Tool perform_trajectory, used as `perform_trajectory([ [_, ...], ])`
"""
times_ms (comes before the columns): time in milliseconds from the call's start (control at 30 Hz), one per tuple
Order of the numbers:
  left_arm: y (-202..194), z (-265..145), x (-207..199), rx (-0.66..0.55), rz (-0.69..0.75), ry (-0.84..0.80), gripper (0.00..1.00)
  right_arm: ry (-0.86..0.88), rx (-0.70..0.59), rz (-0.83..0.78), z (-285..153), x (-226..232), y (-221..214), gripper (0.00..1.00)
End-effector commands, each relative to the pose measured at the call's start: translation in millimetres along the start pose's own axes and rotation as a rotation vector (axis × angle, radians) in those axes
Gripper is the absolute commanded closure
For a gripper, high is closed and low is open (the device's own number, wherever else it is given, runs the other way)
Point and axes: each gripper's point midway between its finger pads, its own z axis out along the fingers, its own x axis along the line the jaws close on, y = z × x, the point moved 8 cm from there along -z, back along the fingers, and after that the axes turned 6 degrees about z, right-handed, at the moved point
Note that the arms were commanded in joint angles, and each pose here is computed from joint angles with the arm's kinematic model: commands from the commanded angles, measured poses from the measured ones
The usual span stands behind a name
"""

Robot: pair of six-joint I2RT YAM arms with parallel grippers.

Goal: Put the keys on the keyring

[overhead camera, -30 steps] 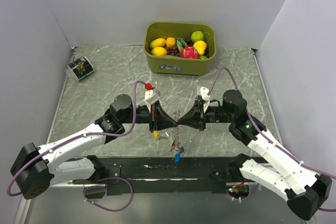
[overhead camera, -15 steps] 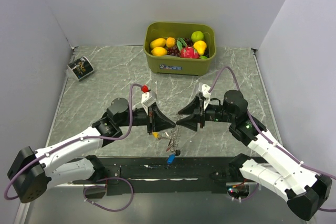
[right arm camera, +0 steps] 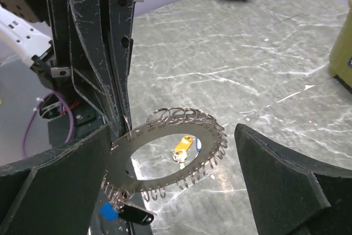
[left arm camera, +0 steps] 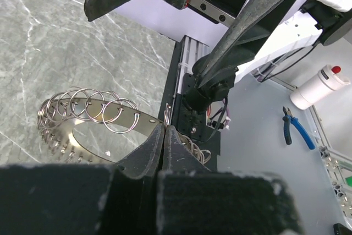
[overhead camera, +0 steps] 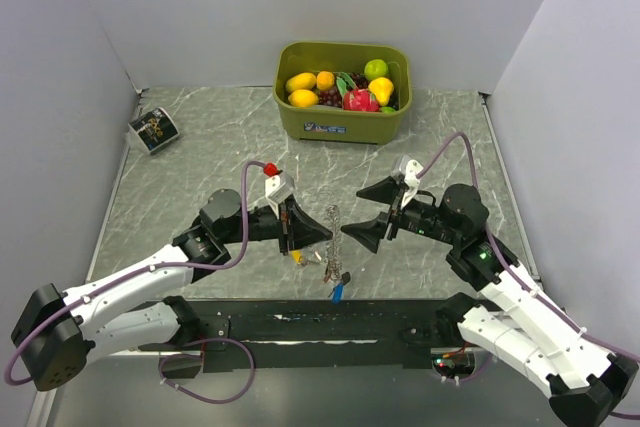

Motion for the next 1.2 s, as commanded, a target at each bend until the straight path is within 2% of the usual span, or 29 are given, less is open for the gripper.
perform_trajectory([
  [0, 23.3, -2.1, -7.6, -0.110, 0.093, -0.011, 0.99, -0.035, -0.057, -0.020, -2.2, -2.7, 7.5, 0.01],
  [300, 29.0, -13.5, -10.2, -0.254, 0.170, 0.029, 0.99, -0.080, -0.096, -0.029, -11.5, -2.6, 8.1, 0.00],
  [600, 24.3, -25.7, -13.9, -0.318, 0.294, 0.037, 0.99, -0.085, -0.086, -0.025, -11.6, -4.6, 4.2, 0.00],
  [933, 18.9, -37.8, -29.2, -0.287, 0.561, -0.088, 0.99, -0.076, -0.060, -0.011, -10.8, -4.5, 2.1, 0.00],
  [1000, 14.9, -42.0, -34.0, -0.304, 0.607, -0.102, 0.99, -0.063, -0.051, -0.012, -11.0, -3.1, 1.9, 0.00],
  [1167, 9.7, -56.7, -45.9, -0.400, 0.846, -0.117, 0.99, -0.070, -0.041, -0.009, -12.3, -3.1, 1.6, 0.01],
])
